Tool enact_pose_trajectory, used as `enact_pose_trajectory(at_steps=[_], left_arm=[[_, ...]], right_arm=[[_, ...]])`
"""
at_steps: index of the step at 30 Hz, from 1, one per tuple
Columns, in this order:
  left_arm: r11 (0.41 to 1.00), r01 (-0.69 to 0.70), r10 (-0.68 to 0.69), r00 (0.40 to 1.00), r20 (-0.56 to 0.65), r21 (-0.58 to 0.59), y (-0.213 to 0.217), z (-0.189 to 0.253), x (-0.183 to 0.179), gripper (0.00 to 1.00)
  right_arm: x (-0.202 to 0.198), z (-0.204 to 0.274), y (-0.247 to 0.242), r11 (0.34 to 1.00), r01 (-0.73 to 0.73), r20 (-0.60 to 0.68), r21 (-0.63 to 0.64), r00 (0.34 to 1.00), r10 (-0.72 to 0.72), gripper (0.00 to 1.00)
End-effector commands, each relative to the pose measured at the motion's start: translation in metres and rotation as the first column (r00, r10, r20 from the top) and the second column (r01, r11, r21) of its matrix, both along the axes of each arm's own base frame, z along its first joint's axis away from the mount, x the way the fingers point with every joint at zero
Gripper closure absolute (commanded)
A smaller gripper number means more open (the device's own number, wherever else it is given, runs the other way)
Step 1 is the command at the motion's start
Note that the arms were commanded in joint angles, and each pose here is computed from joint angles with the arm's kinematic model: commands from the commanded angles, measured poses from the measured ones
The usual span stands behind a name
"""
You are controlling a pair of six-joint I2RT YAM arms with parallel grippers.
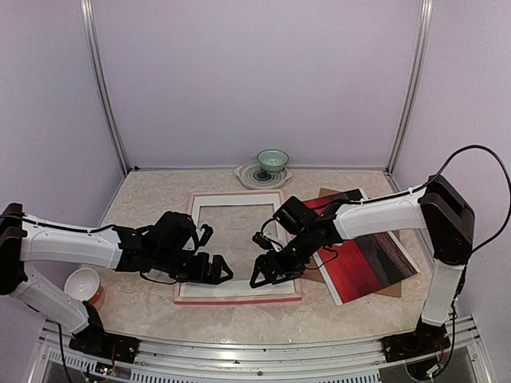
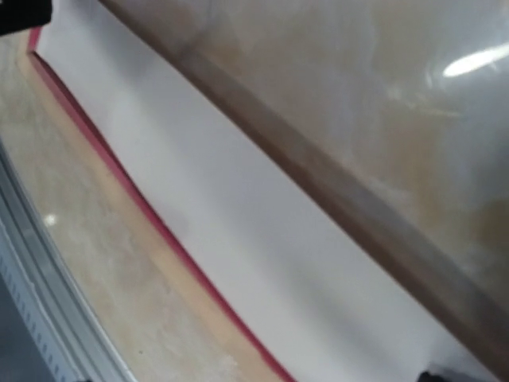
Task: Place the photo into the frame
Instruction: Press the mat board against the glass panel.
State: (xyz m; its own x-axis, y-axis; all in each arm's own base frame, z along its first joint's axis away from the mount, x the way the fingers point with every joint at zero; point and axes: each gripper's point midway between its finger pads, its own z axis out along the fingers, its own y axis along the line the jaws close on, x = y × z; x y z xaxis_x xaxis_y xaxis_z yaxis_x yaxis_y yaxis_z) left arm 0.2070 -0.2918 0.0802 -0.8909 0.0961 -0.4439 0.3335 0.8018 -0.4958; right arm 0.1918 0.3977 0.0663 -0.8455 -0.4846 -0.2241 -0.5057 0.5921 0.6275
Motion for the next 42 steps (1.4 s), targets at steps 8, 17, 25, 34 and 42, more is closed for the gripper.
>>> enact_pose_trajectory(at_steps=[8,17,25,34,42], left_arm=[[0.999,0.047,-0.047,0.996,-0.071,-0.007,-0.013,-0.03,-0.01,0.04],[1.0,0.009,-0.008,0.999,-0.035,0.03,-0.004,-0.023,-0.004,0.04],[1.0,0.003,-0.003,0.999,0.035,-0.016,-0.005,0.008,0.002,0.04],[0.985,0.153,-0.154,0.988,-0.002,-0.075,-0.031,0.009,-0.022,0.04],[0.977,0.209,-0.208,0.977,-0.038,0.031,-0.047,-0.026,-0.03,0.04]], right_arm=[[-0.007,-0.031,-0.009,0.995,-0.027,-0.015,-0.096,1.0,0.026,0.13],[0.002,0.017,0.008,0.999,-0.048,0.062,0.02,0.997,0.047,0.1],[0.017,0.069,0.007,0.995,-0.034,0.161,0.097,0.987,0.018,0.07],[0.016,0.064,0.0,0.995,-0.026,0.145,0.097,0.989,0.011,0.07],[0.061,0.056,-0.056,0.973,0.215,0.103,0.08,0.969,-0.223,0.07]])
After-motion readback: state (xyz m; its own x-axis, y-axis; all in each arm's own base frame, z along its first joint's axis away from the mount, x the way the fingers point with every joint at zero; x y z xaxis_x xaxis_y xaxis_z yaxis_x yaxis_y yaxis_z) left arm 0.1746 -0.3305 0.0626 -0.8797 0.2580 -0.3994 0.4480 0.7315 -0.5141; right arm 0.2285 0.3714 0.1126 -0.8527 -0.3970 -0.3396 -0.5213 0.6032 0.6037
